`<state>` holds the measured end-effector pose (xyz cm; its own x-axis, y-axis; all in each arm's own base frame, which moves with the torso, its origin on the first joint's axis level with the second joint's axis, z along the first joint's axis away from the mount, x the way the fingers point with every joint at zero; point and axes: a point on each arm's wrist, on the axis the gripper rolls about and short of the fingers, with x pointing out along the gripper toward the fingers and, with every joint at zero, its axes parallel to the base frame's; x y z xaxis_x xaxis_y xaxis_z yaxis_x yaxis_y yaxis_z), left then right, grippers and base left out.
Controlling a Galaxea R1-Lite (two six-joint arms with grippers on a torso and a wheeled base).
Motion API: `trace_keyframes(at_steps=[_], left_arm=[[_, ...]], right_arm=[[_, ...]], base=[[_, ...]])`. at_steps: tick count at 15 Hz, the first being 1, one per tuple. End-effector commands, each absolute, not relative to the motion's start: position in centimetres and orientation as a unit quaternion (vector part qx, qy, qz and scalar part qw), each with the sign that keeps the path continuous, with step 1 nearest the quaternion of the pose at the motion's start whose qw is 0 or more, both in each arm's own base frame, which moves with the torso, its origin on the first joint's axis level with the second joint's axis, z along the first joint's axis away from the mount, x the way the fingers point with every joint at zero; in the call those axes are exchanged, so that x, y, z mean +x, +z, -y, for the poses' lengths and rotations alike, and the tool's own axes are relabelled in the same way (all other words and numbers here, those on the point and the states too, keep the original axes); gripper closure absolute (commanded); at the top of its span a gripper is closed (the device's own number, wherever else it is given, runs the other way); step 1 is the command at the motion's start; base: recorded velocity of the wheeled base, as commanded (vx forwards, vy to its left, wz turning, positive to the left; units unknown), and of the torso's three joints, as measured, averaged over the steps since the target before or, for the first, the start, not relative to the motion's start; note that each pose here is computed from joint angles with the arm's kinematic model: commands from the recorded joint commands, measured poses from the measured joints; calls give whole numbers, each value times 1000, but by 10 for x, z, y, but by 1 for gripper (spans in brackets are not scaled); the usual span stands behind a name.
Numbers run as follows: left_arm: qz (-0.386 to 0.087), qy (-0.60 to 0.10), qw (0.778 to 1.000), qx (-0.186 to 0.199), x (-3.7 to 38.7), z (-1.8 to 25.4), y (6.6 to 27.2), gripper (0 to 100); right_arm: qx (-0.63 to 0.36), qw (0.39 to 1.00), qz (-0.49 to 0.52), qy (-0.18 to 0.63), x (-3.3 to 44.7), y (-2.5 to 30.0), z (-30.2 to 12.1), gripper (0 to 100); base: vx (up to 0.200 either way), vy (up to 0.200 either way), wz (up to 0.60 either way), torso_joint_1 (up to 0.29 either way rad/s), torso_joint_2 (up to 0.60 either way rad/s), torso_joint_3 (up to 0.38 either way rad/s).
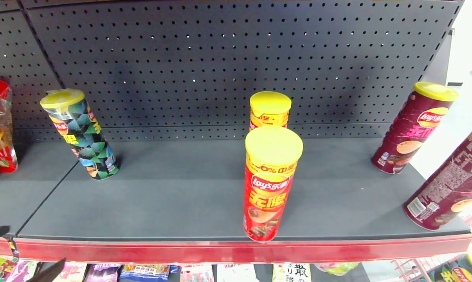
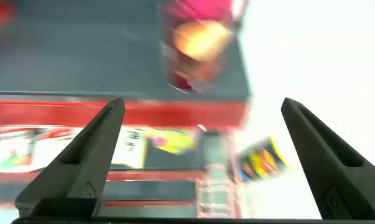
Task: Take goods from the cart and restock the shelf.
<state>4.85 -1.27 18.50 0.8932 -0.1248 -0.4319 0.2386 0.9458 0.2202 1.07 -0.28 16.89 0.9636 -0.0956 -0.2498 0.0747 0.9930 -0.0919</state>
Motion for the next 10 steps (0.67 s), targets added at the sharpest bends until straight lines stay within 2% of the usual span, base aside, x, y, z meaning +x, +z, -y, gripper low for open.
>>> trace_keyframes(at_steps=[1, 8, 10], left_arm=[[-146, -27, 981, 124, 9, -3, 185, 0], [-131, -27, 983, 127, 2, -5, 183, 0], [-131, -27, 983, 127, 0, -5, 181, 0]], right_arm=[[-40, 989, -123, -67, 3, 158, 4, 0], [-47, 988, -127, -68, 2, 152, 4, 0], [-50, 988, -131, -67, 2, 150, 4, 0]], base=[[0, 0, 0, 0, 0, 0], [0, 0, 0, 0, 0, 0], [-200, 0, 0, 2, 0, 2]])
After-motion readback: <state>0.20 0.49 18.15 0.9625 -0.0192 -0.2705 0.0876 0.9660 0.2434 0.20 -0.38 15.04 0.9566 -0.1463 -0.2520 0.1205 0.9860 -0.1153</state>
